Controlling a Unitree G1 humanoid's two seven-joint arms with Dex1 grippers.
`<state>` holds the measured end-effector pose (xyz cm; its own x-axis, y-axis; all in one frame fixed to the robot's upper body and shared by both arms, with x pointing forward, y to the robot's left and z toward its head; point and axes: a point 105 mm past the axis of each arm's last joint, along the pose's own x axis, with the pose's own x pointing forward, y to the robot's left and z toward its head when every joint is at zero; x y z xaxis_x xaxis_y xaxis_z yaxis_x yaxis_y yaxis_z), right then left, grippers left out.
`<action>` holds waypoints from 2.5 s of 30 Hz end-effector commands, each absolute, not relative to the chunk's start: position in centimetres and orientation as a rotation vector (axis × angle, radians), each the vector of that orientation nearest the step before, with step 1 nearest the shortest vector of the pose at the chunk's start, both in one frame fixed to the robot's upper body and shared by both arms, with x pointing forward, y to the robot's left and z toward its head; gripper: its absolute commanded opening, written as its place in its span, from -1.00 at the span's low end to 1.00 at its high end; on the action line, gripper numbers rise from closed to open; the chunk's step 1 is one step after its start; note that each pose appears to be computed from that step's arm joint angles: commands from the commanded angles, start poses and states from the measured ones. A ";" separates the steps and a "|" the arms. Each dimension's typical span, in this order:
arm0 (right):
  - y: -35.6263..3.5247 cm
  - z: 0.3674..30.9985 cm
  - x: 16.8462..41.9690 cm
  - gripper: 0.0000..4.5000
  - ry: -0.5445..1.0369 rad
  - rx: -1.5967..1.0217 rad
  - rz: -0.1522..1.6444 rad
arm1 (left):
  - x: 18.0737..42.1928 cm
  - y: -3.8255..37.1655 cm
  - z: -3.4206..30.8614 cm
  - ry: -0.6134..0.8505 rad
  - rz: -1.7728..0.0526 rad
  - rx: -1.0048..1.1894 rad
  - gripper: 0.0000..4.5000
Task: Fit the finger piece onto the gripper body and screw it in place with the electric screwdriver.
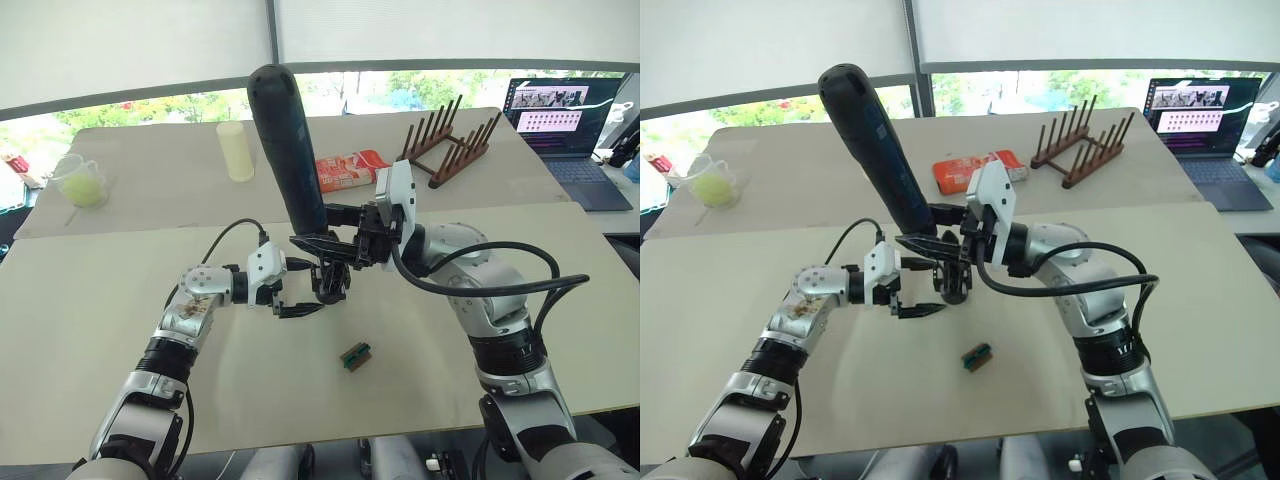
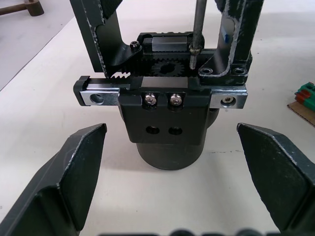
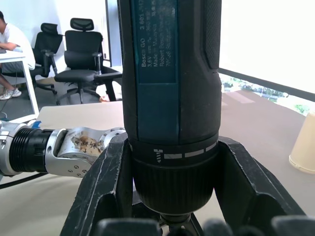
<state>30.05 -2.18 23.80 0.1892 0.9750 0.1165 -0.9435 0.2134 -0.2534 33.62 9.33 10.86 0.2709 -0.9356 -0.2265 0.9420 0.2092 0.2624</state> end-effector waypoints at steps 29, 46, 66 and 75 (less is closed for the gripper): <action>-1.9 27.4 28.3 -0.15 -0.412 -0.116 1.395 | 33.6 8.9 11.9 -0.035 -1.311 0.401 1.00; -2.1 26.6 28.9 -0.15 -0.394 -0.135 1.372 | 33.7 8.9 12.0 -0.036 -1.309 0.401 1.00; -2.3 25.8 29.2 -0.15 -0.375 -0.138 1.364 | 33.7 8.9 12.1 -0.037 -1.306 0.402 1.00; -2.3 25.7 29.4 -0.15 -0.372 -0.144 1.361 | 33.8 8.9 12.1 -0.038 -1.305 0.400 1.00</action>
<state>30.12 -2.13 23.95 0.1906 0.9752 0.1122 -0.9446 0.2133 -0.2493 33.66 9.21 10.88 0.2743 -0.9358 -0.2213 0.9410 0.2137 0.2624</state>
